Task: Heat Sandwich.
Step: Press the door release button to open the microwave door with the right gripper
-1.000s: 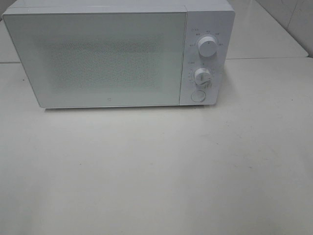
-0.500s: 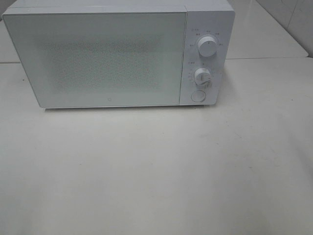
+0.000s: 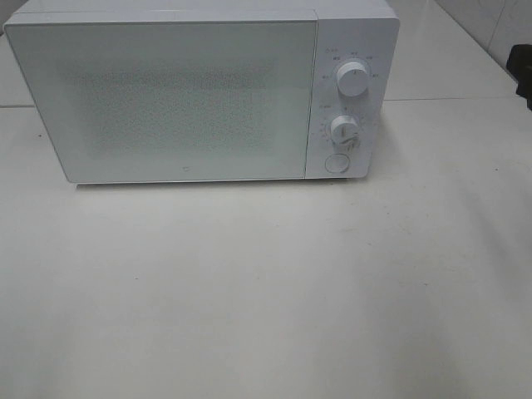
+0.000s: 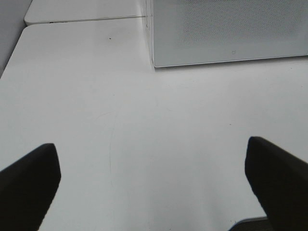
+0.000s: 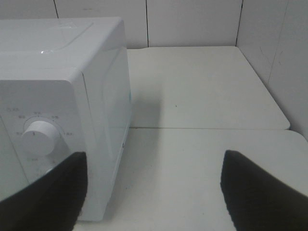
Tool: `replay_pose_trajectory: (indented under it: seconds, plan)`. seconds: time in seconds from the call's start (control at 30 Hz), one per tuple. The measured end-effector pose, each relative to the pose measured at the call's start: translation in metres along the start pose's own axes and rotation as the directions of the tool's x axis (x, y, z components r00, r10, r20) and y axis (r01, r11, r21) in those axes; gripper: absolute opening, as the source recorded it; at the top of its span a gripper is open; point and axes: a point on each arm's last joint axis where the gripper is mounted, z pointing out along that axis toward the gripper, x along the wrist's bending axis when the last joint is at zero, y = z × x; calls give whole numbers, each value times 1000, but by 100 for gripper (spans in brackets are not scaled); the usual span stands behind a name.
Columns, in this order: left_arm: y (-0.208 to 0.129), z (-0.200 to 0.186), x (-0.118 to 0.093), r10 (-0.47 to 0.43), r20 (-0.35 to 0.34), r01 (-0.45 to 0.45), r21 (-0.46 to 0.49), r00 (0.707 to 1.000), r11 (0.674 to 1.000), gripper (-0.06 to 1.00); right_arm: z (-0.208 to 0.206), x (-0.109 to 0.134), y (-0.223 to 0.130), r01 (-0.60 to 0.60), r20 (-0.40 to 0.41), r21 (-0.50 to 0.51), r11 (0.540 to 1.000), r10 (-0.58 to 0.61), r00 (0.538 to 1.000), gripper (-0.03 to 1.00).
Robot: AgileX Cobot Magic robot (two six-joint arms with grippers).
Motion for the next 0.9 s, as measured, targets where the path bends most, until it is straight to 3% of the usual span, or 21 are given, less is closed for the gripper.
replay_pose_trajectory:
  seconds: [0.33, 0.53, 0.9]
  plan:
    - [0, 0, 0, 0, 0, 0, 0, 1000, 1000, 98, 35, -1, -24, 8, 16, -57, 998, -7, 1000, 74]
    - [0, 0, 0, 0, 0, 0, 0, 1000, 1000, 98, 41, 2, -50, -5, 18, -30, 1000, 6, 1000, 74]
    - [0, 0, 0, 0, 0, 0, 0, 1000, 1000, 98, 53, 42, -87, 1, -27, 32, 999, 0, 1000, 74]
